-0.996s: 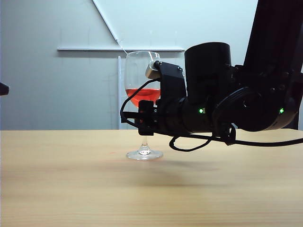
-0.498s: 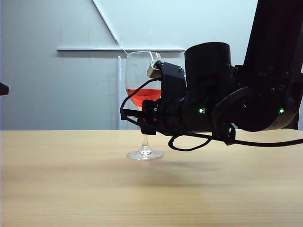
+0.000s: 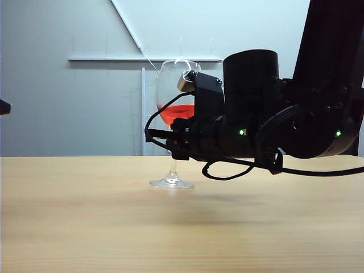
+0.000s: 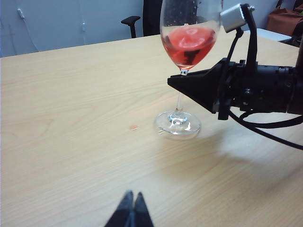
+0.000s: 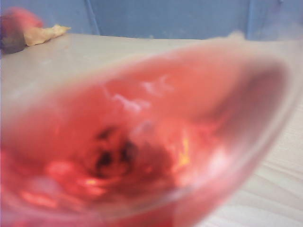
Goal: Gently pick up the goblet, rotate it counterclockwise for two full turns (viewing from above), and then place it back on the table.
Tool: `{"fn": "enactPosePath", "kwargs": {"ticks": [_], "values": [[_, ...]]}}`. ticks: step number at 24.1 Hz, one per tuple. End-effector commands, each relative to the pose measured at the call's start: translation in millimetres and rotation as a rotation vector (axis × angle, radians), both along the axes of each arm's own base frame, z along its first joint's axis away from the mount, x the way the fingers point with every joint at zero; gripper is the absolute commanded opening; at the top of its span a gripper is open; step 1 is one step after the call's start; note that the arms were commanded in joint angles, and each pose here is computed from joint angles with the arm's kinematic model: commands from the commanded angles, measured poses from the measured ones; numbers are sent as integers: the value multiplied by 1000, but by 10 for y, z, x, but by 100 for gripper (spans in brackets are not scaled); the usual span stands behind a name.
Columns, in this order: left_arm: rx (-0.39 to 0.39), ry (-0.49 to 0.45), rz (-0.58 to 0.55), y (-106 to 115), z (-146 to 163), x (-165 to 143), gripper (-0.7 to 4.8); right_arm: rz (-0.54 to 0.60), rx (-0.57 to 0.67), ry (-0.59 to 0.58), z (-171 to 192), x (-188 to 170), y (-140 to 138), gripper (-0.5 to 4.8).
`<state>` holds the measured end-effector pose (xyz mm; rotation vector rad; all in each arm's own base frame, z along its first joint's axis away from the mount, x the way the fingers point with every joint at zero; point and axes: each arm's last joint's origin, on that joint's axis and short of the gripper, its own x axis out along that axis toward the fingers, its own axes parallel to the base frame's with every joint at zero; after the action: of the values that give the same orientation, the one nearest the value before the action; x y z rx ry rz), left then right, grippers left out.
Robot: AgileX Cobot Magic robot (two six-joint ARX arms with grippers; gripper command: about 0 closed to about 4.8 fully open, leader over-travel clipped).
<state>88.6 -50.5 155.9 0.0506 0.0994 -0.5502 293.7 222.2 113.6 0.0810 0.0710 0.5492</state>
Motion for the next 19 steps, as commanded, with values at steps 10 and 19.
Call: {"fn": "enactPosePath", "kwargs": {"ticks": [10,19], "values": [[-15,-27,-1,6,35,-10,-5,-2,142,43,276,-36,-22,-5],[-17,-31,-2,6,39,-12,-5,-24,361,235,423,1,-151,-5]]}}
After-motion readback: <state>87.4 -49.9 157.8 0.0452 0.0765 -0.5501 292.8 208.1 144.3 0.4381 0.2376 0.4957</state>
